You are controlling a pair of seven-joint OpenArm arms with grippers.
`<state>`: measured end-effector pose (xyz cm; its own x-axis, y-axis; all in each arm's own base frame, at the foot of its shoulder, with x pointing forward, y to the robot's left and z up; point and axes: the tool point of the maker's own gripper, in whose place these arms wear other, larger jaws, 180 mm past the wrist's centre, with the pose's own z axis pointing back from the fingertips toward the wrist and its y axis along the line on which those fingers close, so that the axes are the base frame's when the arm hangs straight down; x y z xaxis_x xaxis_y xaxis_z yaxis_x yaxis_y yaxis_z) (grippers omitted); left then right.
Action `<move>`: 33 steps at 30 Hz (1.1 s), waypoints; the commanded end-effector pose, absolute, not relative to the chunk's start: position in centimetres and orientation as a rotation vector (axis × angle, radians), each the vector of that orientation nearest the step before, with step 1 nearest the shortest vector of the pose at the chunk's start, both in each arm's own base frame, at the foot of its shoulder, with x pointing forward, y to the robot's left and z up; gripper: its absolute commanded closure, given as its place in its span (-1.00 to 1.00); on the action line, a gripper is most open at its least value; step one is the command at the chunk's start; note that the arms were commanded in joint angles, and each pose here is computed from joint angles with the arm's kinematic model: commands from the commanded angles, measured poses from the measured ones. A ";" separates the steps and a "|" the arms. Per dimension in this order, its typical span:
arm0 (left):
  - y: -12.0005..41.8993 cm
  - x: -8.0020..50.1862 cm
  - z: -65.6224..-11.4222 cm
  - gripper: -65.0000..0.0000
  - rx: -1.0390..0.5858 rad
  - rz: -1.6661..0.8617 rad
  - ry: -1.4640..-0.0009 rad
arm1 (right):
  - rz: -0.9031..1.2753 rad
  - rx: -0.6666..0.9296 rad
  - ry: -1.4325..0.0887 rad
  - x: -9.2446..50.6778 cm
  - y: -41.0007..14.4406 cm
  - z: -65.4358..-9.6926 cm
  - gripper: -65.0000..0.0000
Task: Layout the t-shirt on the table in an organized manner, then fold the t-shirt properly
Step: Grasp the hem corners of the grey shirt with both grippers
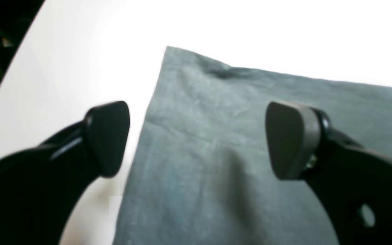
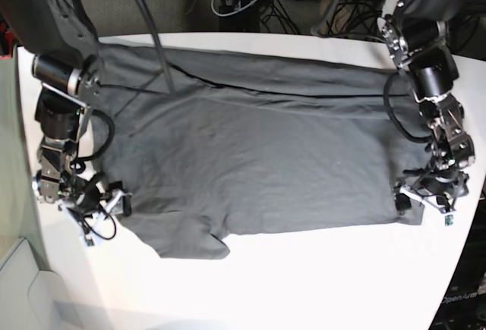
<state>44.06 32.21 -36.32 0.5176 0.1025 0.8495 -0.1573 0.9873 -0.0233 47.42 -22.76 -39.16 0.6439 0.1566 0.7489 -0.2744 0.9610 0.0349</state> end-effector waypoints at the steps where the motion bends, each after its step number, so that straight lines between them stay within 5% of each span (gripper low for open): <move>1: 33.0 45.2 -33.9 -0.89 0.073 0.158 -1.085 | 0.237 0.138 -0.924 49.4 -23.5 -36.2 -0.20; 16: 33.2 45.5 -33.6 -0.89 0.080 0.161 -1.093 | 0.231 0.162 -0.878 46.3 -22.9 -40.1 -0.15; 25: 34.2 47.6 -35.3 -0.89 0.016 0.246 -1.146 | 0.229 0.168 -0.852 45.1 -22.8 -41.6 1.00; 33: 36.3 47.9 -36.5 -0.89 -0.011 0.334 -1.148 | 0.228 0.161 -0.846 44.9 -23.2 -41.7 1.00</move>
